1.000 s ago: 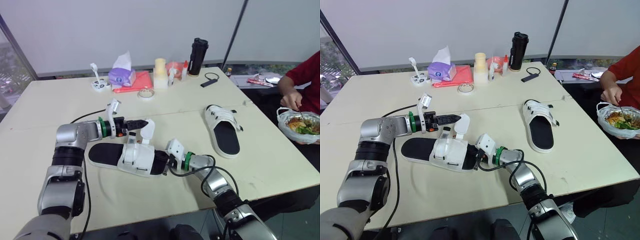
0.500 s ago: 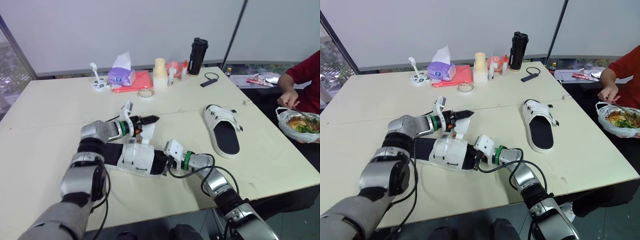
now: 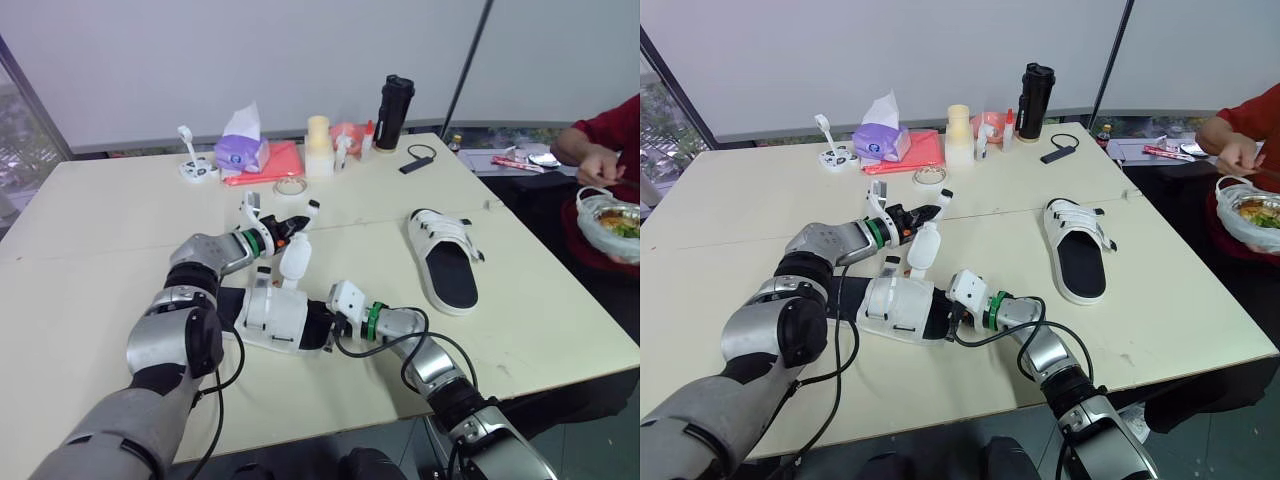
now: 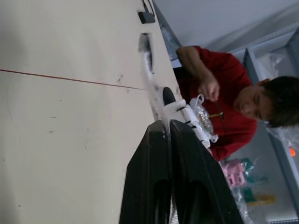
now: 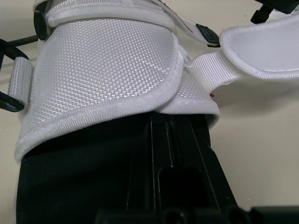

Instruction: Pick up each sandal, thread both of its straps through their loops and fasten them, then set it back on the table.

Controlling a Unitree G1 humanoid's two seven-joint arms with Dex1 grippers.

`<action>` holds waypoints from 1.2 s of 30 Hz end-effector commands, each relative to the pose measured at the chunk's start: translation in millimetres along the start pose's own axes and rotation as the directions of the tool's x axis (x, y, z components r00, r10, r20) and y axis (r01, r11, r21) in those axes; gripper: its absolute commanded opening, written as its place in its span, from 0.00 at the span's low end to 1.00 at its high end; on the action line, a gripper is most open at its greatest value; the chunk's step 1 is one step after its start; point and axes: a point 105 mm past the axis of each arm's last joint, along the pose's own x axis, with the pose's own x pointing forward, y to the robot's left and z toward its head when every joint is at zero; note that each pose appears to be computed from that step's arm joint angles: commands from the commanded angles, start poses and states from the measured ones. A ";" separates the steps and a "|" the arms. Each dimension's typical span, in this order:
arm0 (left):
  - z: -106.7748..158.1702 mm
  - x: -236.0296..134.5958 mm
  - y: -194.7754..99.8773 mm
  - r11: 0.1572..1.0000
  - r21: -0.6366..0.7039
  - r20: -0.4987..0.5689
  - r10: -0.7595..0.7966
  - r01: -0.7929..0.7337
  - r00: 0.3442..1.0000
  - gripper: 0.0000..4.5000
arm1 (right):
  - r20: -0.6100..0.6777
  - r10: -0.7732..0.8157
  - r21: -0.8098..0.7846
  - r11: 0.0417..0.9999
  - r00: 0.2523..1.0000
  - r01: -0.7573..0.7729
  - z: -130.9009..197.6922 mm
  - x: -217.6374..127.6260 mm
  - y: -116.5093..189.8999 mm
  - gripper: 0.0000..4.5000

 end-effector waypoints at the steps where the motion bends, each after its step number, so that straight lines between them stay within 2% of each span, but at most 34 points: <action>1: 22.3 -1.6 -31.5 0.971 0.201 0.014 -0.133 0.128 0.991 0.01 | -0.255 0.083 0.129 0.990 0.963 -0.051 -71.0 -13.2 30.1 0.00; 3: 26.6 -3.7 -48.5 0.924 0.322 -0.017 -0.210 0.205 0.977 0.01 | -0.257 0.081 0.128 0.991 0.963 -0.050 -71.0 -13.4 28.6 0.00; 5: 28.3 -17.6 -78.1 0.793 0.504 -0.075 -0.355 0.342 0.932 0.01 | -0.258 0.079 0.126 0.991 0.963 -0.047 -71.2 -13.8 27.9 0.00; 6: 25.6 -24.9 -90.6 0.703 0.603 -0.106 -0.398 0.377 0.911 0.01 | -0.259 0.077 0.126 0.991 0.963 -0.045 -71.6 -14.2 27.6 0.00; 8: 14.8 -32.7 -100.4 0.501 0.795 -0.156 -0.376 0.342 0.913 0.01 | -0.260 0.074 0.125 0.991 0.963 -0.042 -72.4 -15.7 27.3 0.00; 10: -4.5 -41.6 -101.0 0.262 0.910 -0.228 -0.326 0.320 0.917 0.01 | -0.261 0.073 0.126 0.991 0.963 -0.041 -73.4 -17.9 27.3 0.00; 12: -24.0 -54.4 -96.1 0.072 0.939 -0.303 -0.287 0.336 0.909 0.01 | -0.265 0.076 0.127 0.991 0.961 -0.044 -75.1 -20.1 27.7 0.00; 14: -33.9 -67.1 -87.2 -0.067 0.940 -0.341 -0.251 0.335 0.906 0.01 | -0.270 0.082 0.126 0.991 0.959 -0.049 -76.4 -21.4 28.0 0.00; 17: -35.2 -82.5 -80.3 -0.302 0.921 -0.322 -0.233 0.247 0.918 0.01 | -0.272 0.086 0.122 0.991 0.958 -0.054 -76.5 -21.7 26.3 0.00; 20: -40.1 -99.3 -81.5 -0.543 0.828 -0.328 -0.266 0.140 0.906 0.01 | -0.272 0.085 0.119 0.991 0.959 -0.054 -75.8 -21.6 23.4 0.00; 21: -40.3 -105.3 -80.3 -0.569 0.814 -0.323 -0.285 0.112 0.902 0.01 | -0.271 0.084 0.118 0.992 0.959 -0.053 -75.6 -21.4 22.6 0.00; 23: -48.6 -120.1 -72.2 -0.705 0.705 -0.377 -0.273 0.083 0.885 0.01 | -0.270 0.081 0.118 0.992 0.959 -0.051 -75.5 -21.2 21.4 0.00; 25: -44.9 -128.9 -70.7 -0.762 0.648 -0.361 -0.305 0.002 0.881 0.01 | -0.269 0.082 0.121 0.991 0.960 -0.051 -76.0 -21.1 21.6 0.00; 29: -52.5 -146.4 -75.3 -0.884 0.449 -0.443 -0.343 -0.126 0.829 0.01 | -0.273 0.093 0.127 0.990 0.957 -0.060 -78.7 -21.6 24.8 0.00; 36: -79.8 -152.8 -52.8 -0.913 0.408 -0.531 -0.245 -0.009 0.811 0.01 | -0.273 0.090 0.127 0.990 0.958 -0.056 -77.9 -19.7 21.2 0.00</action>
